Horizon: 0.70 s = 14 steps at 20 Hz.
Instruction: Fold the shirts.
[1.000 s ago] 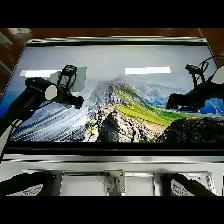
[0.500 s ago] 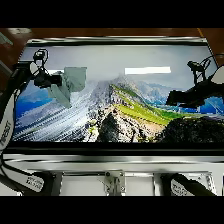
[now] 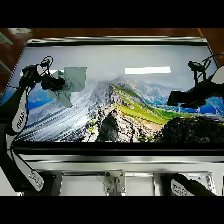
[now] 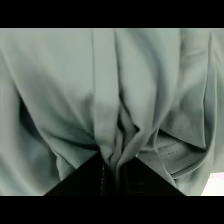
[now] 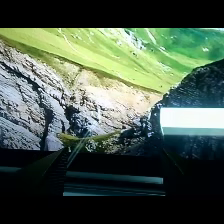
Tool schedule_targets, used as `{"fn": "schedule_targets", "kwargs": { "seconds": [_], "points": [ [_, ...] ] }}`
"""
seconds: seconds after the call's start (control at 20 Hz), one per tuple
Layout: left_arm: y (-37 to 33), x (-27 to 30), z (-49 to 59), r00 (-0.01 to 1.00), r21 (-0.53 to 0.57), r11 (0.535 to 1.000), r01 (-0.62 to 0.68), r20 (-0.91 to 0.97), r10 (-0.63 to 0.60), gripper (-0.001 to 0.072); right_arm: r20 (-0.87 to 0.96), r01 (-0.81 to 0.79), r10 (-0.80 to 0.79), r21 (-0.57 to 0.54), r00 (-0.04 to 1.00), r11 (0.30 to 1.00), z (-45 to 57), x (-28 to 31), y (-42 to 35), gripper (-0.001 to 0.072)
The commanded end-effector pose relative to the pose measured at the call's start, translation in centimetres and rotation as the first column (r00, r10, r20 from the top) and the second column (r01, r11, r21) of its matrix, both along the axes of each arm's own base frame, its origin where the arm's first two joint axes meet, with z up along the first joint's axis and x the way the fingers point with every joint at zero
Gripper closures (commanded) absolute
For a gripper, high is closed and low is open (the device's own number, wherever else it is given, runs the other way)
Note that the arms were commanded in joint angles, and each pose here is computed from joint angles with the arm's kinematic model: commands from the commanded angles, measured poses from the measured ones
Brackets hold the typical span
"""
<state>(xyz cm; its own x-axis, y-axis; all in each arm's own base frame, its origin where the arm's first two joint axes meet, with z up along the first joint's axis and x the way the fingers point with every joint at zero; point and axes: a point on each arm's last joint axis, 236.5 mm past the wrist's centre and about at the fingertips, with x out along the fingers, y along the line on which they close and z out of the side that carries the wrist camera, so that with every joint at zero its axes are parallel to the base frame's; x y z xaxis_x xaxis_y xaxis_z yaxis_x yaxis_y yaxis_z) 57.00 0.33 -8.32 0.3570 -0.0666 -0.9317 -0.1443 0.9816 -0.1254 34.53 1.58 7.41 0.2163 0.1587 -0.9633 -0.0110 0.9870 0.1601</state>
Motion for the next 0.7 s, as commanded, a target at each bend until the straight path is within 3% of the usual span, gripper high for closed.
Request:
{"fn": "schedule_targets", "kwargs": {
  "seconds": [0.0,0.25,0.45,0.65],
  "points": [
    [-1.6,-0.4,3.2,0.998,-0.006,0.999,0.054,0.012,-0.054,0.0668,0.024,0.006,-0.006,0.001,1.0,1.0,0.2,0.6,0.0,0.0015],
    [-10.3,-4.2,21.8,0.897,0.095,0.941,0.325,0.285,-0.338,0.0668,-0.01,-0.017,0.017,-0.008,1.0,1.0,0.0,-0.3,-0.1,0.0016],
    [-17.6,-15.9,32.9,0.793,0.088,0.867,0.491,0.367,-0.486,0.0669,-0.081,-0.118,0.112,-0.076,0.99,0.99,0.7,-3.4,-1.3,0.0021],
    [-24.4,-24.7,34.7,0.739,0.003,0.79,0.614,0.351,-0.575,0.0669,0.041,-0.119,0.124,-0.116,0.991,0.986,4.4,-4.6,-1.5,0.0021]
  ]
}}
